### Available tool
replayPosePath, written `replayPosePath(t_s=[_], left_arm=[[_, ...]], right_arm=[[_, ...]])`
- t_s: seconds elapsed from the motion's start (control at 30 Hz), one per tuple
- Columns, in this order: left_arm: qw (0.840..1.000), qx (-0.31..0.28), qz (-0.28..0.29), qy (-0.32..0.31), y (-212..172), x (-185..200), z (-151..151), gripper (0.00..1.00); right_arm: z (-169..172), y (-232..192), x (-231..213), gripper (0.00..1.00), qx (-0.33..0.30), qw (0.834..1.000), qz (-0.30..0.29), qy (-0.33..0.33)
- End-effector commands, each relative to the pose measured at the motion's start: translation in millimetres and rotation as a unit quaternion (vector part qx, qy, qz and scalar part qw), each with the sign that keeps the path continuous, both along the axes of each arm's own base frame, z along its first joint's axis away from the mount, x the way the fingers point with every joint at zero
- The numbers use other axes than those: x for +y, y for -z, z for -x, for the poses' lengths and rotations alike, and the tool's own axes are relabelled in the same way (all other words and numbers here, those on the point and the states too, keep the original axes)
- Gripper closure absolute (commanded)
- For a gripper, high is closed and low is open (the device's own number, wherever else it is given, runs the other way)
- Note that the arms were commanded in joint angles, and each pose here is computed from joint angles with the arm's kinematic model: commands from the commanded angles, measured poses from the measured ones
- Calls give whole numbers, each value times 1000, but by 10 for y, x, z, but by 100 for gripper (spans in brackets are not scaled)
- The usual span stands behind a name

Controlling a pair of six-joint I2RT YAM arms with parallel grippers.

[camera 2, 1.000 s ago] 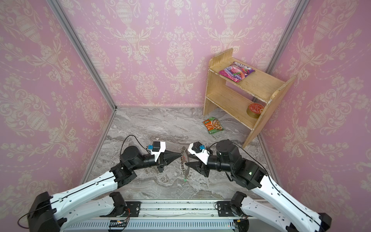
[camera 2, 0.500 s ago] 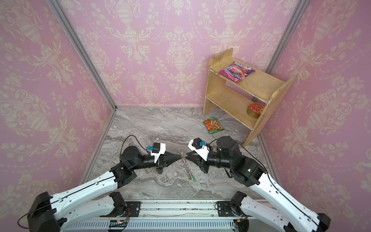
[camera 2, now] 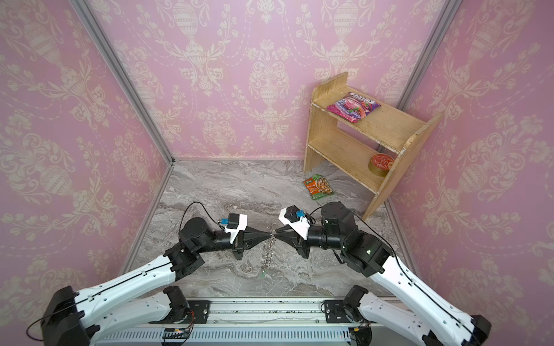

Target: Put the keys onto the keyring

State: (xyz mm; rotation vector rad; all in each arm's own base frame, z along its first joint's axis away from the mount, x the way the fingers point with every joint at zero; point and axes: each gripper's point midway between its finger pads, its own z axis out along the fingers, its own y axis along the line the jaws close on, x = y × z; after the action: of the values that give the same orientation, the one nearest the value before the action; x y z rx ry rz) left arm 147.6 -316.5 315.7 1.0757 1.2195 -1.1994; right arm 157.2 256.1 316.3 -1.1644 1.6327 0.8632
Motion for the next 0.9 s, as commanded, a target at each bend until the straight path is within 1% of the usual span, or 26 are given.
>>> replayPosePath(t_s=[0.0, 0.27, 0.53, 0.77, 0.87], left_arm=[[998, -38, 41, 15, -332, 46, 99, 100], [998, -42, 46, 15, -371, 55, 107, 100], [998, -37, 46, 22, -369, 38, 119, 100], [998, -40, 50, 22, -394, 47, 125, 100], [998, -41, 51, 20, -400, 57, 125, 100]], right_arm=[[25, 34, 29, 84, 15, 1000, -11, -10], [29, 101, 50, 84, 27, 999, -14, -12], [45, 19, 77, 85, 22, 999, -30, -21], [58, 34, 93, 93, 30, 999, -33, -26], [60, 41, 97, 93, 34, 999, -33, -27]])
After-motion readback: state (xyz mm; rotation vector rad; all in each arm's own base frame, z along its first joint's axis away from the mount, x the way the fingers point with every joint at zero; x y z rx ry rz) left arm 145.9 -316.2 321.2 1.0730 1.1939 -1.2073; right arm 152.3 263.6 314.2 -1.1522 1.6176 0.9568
